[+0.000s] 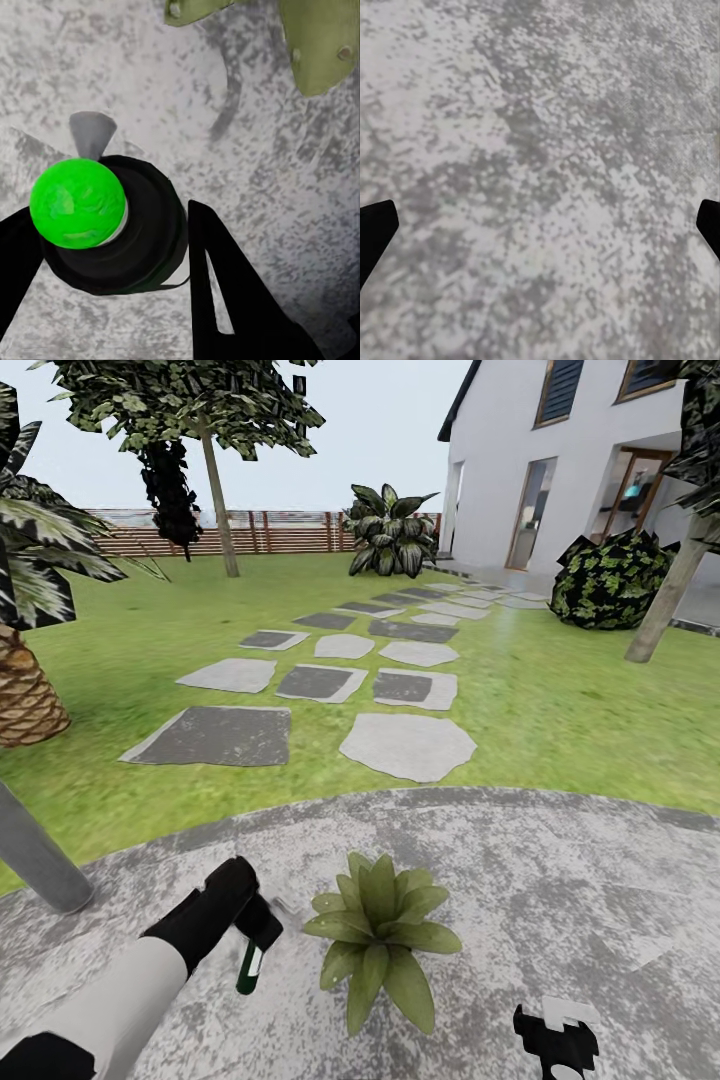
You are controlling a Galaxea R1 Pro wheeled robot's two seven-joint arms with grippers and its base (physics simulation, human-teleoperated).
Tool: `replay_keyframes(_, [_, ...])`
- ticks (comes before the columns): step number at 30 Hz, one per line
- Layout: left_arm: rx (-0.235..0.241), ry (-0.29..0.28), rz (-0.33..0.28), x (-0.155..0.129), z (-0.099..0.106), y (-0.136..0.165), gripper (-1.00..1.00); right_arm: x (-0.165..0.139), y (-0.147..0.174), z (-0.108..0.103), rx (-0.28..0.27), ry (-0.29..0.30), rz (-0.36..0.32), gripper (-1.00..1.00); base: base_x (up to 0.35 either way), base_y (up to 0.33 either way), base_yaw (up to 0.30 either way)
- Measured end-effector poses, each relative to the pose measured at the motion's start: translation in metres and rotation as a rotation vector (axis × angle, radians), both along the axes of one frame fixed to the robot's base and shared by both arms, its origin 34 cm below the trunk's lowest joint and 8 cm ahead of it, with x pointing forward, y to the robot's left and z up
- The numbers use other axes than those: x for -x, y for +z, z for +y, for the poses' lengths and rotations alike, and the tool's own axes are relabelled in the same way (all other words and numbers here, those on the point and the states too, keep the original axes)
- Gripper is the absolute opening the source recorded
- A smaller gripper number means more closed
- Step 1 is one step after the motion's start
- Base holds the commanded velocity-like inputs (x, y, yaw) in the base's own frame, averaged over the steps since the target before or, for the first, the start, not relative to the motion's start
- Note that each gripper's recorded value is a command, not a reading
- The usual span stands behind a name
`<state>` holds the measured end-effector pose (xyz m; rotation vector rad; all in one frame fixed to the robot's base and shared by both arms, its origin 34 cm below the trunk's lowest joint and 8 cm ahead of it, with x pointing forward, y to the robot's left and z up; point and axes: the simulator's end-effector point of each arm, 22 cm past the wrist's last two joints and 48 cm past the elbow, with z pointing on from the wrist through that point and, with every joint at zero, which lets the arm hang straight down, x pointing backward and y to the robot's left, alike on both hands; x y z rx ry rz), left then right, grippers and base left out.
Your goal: Pick up the pesticide atomizer in the garden and spray insectifuge to fully cover both potted plants in the garden.
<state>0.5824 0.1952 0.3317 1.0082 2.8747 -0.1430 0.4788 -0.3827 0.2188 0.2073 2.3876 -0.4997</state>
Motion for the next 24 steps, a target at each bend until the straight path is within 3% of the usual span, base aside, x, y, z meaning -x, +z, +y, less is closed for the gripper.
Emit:
replay_keyframes(2, [0.019,-0.036,-0.037,-0.008,-0.002,0.002,-1.0,0.0,0.0,0.0,0.0,0.0,0.0,1.0,0.0,0.0,0.0])
replay_keyframes(5, [0.056,-0.082,-0.018,-0.003,-0.009,0.003,-1.0,0.0,0.0,0.0,0.0,0.0,0.0,1.0,0.0,0.0,0.0])
replay_keyframes(7, [0.038,-0.17,0.052,0.017,-0.007,0.001,-1.0,0.0,0.0,0.0,0.0,0.0,0.0,1.0,0.0,0.0,0.0])
replay_keyframes(11, [0.035,-0.289,0.197,0.049,-0.011,0.007,-1.0,0.0,0.0,0.0,0.0,0.0,0.0,1.0,0.0,0.0,0.0])
replay_keyframes(13, [-0.022,-0.335,0.244,0.057,-0.002,0.011,-1.0,0.0,0.0,0.0,0.0,0.0,0.0,1.0,0.0,0.0,0.0])
replay_keyframes(15, [-0.048,-0.346,0.259,0.059,0.003,0.013,-1.0,0.0,0.0,0.0,0.0,0.0,0.0,1.0,0.0,0.0,0.0])
replay_keyframes(24, [-0.053,-0.295,0.238,0.034,0.002,0.035,-1.0,0.0,0.0,0.0,0.0,0.0,0.0,1.0,0.0,0.0,0.113])
